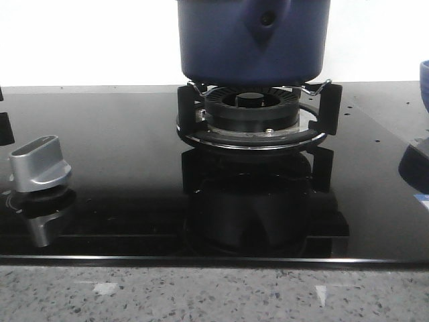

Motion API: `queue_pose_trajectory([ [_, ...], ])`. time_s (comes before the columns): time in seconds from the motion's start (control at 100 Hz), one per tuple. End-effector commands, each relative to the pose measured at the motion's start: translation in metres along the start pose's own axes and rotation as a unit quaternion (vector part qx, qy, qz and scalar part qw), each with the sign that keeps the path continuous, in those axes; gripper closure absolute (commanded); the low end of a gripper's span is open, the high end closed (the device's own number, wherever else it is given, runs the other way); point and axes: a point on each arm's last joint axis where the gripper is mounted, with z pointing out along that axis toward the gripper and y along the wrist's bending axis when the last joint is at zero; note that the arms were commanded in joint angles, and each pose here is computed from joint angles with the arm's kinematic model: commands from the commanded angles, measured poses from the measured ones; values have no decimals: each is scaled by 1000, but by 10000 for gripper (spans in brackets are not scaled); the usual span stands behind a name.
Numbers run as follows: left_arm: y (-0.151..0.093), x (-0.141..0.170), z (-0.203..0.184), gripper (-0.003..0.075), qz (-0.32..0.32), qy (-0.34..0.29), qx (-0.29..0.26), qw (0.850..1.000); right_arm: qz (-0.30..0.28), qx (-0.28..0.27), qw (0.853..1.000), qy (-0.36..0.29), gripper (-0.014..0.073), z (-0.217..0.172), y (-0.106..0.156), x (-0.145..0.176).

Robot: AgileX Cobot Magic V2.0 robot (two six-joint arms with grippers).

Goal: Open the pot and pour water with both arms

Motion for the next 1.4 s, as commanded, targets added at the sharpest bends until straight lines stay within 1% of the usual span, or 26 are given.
queue_pose_trajectory([
  [0.0, -15, -32, -6, 373, -1, -59, 20, 998, 0, 0, 999, -54, 112, -18, 2, -9],
  [0.16, -11, -26, -3, 373, -6, -54, 19, 998, 0, 0, 999, -54, 112, -18, 2, -9],
  [0.32, -10, -24, -2, 372, 13, -45, 17, 999, 0, 0, 998, -57, 112, -18, 2, -9],
  [0.56, -9, -24, -3, 348, 15, -44, 15, 999, -1, 0, 998, -58, 112, -18, 3, -9],
  [0.61, -7, -24, -5, 311, 15, -43, 12, 999, -1, 0, 998, -58, 112, -18, 3, -9],
  [0.66, -6, -24, -6, 246, 16, -43, 11, 999, -1, 0, 998, -59, 112, -18, 3, -10],
  [0.71, -6, -25, -8, 164, 18, -44, 10, 999, -1, 0, 998, -60, 112, -18, 3, -10],
  [0.76, -5, -27, -10, 108, 19, -46, 8, 999, -1, 0, 998, -60, 112, -18, 3, -10],
  [0.83, -6, -33, -15, 78, 25, -52, 7, 998, -1, 0, 998, -60, 112, -18, 3, -10],
  [0.95, -9, -49, -33, 79, 40, -73, 17, 996, -1, 0, 998, -60, 112, -18, 3, -10],
  [1.1, -21, -78, -63, 79, 66, -111, 35, 991, -2, -1, 998, -60, 112, -18, 3, -10],
  [1.26, -35, -107, -98, 85, 88, -144, 29, 985, -14, -19, 998, -66, 120, -18, 9, -11],
  [1.33, -40, -118, -113, 116, 82, -154, 18, 984, -21, -42, 996, -73, 130, -17, 16, -12],
  [1.39, -41, -124, -125, 173, 78, -161, 7, 984, -25, -69, 994, -82, 157, -18, 24, -14],
])
